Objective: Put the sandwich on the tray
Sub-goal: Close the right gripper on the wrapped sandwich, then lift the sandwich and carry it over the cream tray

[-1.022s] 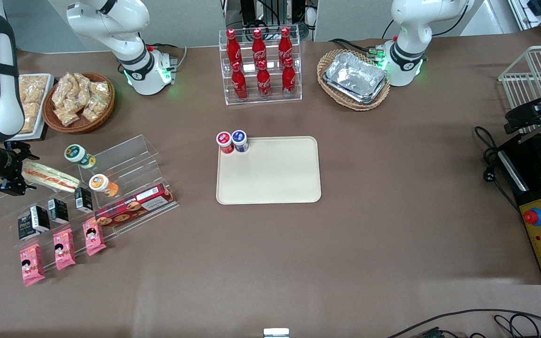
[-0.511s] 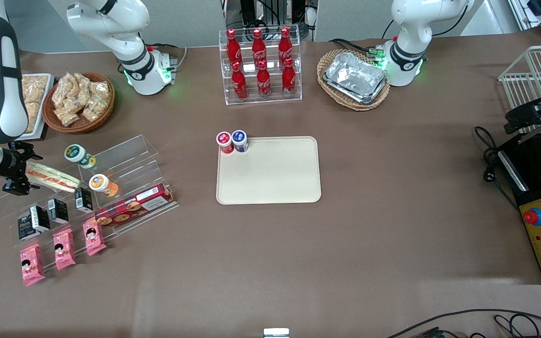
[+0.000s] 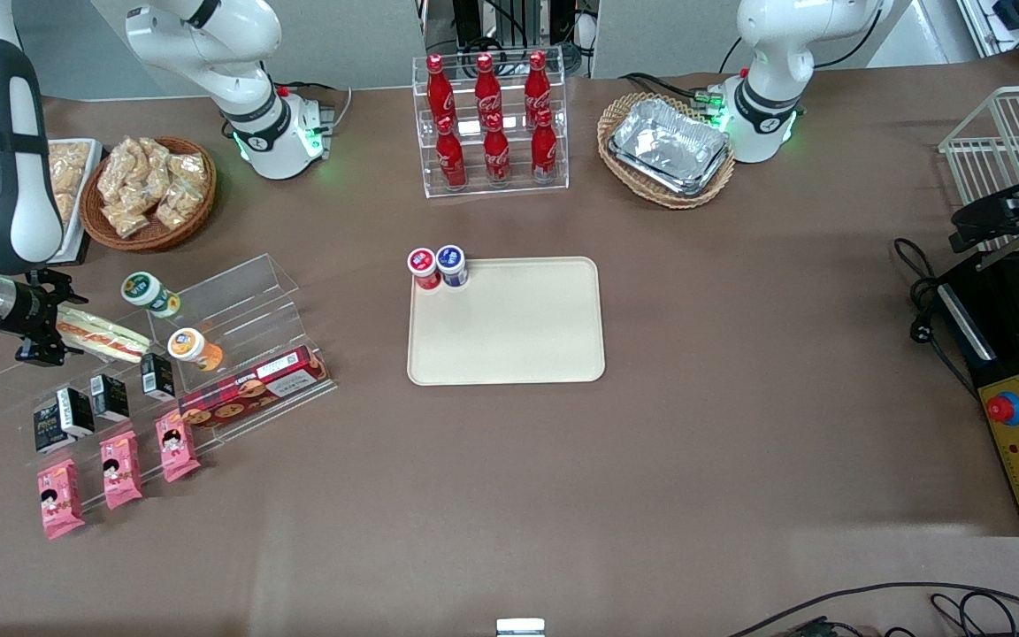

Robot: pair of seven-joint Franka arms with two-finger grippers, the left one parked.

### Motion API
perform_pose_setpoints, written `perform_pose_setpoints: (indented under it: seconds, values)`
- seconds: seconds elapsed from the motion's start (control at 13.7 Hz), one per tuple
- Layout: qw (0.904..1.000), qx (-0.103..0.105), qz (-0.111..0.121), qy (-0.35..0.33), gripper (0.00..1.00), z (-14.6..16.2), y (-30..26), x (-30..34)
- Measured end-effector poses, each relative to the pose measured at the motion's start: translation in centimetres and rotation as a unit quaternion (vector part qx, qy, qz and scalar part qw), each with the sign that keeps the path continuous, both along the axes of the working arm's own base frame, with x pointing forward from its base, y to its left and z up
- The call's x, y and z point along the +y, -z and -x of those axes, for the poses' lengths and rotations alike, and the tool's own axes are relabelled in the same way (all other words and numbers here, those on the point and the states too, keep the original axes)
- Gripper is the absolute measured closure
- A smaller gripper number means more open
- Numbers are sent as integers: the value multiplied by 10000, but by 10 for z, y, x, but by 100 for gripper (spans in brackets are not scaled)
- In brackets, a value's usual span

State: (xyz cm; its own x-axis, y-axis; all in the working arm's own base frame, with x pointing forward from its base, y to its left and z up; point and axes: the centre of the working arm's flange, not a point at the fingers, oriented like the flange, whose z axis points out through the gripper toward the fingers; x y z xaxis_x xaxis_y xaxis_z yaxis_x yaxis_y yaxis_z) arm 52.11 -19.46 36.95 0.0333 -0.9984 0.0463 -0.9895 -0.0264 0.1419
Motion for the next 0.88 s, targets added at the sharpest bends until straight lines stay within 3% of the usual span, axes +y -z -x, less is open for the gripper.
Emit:
perform_pose_setpoints:
  seconds: [0.07,0.37,0.51,0.73,0.88]
  values:
    - [10000,15,2,-1,11,0,2,0]
    - [9999,-1,4,-101,53,-1,1,0]
    - [9996,-48,2,-268,59,-4,-4,0]
    - [9984,-289,81,-480,71,-16,-27,-4]
    - [9970,-409,125,-650,71,-24,-47,-6]
